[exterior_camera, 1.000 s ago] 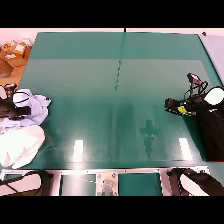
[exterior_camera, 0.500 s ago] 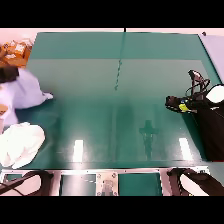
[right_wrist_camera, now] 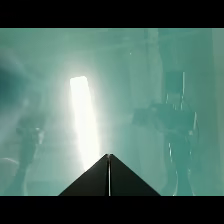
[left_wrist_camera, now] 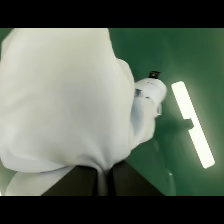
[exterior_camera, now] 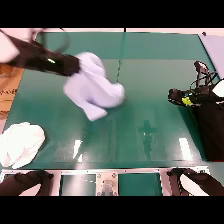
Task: Fold the shirts.
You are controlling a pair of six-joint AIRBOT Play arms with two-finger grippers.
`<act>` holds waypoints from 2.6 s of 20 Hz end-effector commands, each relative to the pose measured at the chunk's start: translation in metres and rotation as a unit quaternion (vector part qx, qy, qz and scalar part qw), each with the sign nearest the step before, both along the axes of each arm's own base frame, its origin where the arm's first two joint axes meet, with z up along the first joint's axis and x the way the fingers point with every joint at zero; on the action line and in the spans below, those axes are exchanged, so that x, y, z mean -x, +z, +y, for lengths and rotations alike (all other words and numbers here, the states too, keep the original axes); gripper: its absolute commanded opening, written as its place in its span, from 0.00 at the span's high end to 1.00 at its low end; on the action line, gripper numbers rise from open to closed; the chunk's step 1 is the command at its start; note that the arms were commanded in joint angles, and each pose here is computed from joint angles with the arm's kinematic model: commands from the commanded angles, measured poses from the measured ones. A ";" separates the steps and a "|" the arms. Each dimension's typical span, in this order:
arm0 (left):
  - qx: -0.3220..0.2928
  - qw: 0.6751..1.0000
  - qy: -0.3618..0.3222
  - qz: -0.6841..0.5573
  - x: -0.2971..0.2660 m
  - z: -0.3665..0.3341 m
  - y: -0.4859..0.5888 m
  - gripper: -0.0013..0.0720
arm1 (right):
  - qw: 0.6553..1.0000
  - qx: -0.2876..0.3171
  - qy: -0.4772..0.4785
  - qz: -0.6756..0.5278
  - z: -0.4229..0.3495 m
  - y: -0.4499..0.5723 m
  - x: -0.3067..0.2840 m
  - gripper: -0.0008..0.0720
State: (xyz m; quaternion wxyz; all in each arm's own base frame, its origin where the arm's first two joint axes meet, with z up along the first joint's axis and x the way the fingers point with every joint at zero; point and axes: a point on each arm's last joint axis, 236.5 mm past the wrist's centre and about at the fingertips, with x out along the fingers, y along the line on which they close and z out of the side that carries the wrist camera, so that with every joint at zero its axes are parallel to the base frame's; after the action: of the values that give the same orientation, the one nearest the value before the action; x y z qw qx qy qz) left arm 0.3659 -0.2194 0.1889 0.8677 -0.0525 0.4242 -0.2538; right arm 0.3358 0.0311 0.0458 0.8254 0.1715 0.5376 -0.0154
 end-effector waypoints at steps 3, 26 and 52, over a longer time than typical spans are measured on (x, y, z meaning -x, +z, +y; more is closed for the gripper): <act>-0.019 0.994 -0.034 0.103 0.031 -0.054 -0.090 0.04 | 1.000 -0.002 0.004 0.014 0.002 0.000 0.006 0.59; -0.049 0.964 0.057 0.255 -0.017 0.116 -0.177 0.01 | 0.981 -0.181 0.006 0.072 0.117 -0.138 0.066 0.96; 0.058 0.983 -0.052 0.165 0.039 -0.023 -0.102 0.96 | 0.978 -0.137 0.074 -0.141 0.036 0.075 -0.030 0.96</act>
State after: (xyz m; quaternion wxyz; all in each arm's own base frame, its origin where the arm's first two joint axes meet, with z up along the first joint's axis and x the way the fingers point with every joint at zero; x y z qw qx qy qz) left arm 0.3014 -0.2750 0.0083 0.7016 -0.1533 0.6074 -0.3395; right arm 0.3566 0.0633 0.0423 0.8247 0.2775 0.4814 0.1050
